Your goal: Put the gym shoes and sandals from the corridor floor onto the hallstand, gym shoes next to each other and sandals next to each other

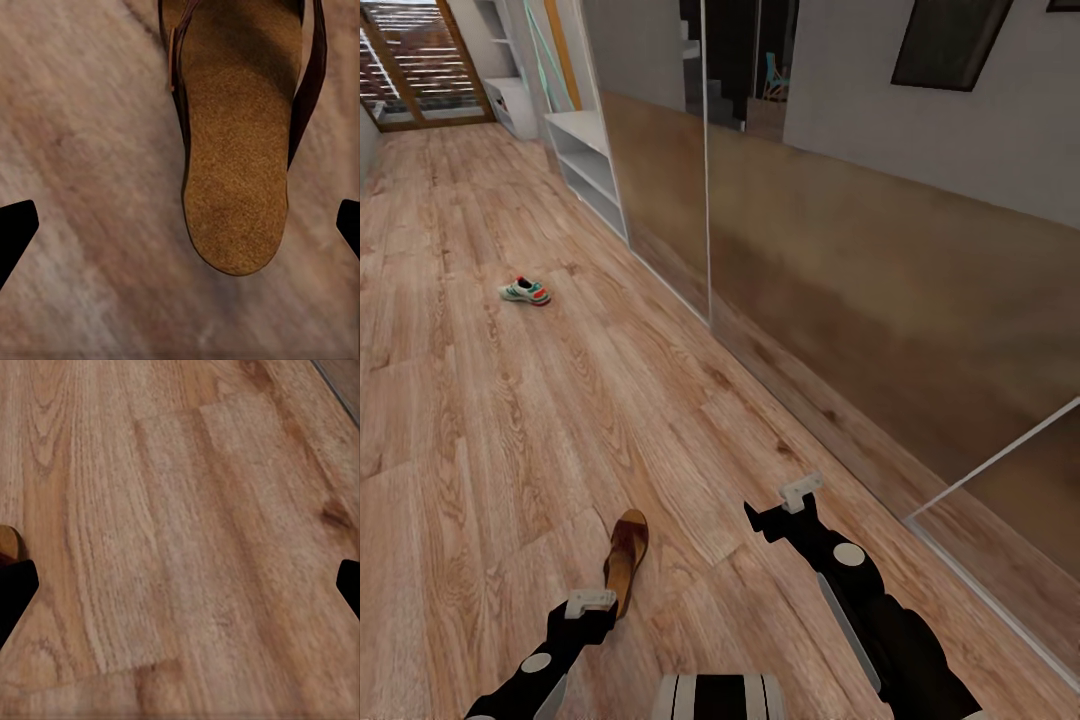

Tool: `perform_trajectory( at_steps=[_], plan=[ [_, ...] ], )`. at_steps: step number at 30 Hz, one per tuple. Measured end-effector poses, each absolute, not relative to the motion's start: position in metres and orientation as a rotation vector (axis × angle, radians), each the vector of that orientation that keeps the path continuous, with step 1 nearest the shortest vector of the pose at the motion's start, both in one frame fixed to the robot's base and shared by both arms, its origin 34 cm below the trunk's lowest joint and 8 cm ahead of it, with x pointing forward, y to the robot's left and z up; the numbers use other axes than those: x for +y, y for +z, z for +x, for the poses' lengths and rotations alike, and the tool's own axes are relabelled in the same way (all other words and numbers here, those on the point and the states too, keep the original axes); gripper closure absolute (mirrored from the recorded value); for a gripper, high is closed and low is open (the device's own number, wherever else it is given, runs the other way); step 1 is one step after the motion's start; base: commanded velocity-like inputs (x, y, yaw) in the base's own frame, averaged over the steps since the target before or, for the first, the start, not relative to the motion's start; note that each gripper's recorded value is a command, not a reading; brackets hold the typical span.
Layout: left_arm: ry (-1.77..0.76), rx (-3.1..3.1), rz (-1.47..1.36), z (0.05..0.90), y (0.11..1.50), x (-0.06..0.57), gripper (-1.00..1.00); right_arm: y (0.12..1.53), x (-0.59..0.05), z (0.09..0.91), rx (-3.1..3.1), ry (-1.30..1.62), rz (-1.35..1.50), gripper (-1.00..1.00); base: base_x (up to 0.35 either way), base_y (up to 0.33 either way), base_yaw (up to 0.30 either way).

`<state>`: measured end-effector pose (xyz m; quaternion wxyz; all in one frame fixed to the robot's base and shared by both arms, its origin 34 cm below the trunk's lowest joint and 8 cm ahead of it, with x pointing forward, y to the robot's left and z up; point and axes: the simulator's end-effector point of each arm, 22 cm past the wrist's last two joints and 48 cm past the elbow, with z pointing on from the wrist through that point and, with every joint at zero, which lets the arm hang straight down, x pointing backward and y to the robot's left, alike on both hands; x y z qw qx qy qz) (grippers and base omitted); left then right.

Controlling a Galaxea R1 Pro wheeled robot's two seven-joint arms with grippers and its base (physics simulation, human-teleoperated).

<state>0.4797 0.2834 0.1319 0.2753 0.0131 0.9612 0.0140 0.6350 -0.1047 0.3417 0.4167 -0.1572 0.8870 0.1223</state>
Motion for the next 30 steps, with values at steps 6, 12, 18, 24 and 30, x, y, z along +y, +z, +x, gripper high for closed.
perform_trajectory(
  at_steps=[6,12,18,24,30],
  plan=[
    [0.038,2.583,0.035,0.4797,0.1320,0.2835,-1.00,0.3415,-0.1051,0.6349,2.227,0.307,-0.395,-1.00,-0.012,-0.010,0.000],
    [0.038,2.583,0.037,0.4797,0.1319,0.2834,-1.00,0.3413,-0.1053,0.6348,2.227,0.307,-0.395,-1.00,-0.002,-0.002,0.000],
    [0.038,2.583,0.039,0.4799,0.1320,0.2834,-1.00,0.3420,-0.1051,0.6352,2.226,0.307,-0.394,-1.00,0.000,0.000,0.000],
    [0.039,2.582,0.038,0.4802,0.1322,0.2843,-1.00,0.3422,-0.1047,0.6353,2.225,0.307,-0.393,-1.00,0.000,0.000,0.000],
    [0.042,2.582,0.033,0.4806,0.1324,0.2859,-1.00,0.3434,-0.1041,0.6357,2.222,0.309,-0.393,-1.00,0.000,0.000,-0.002]
  ],
)
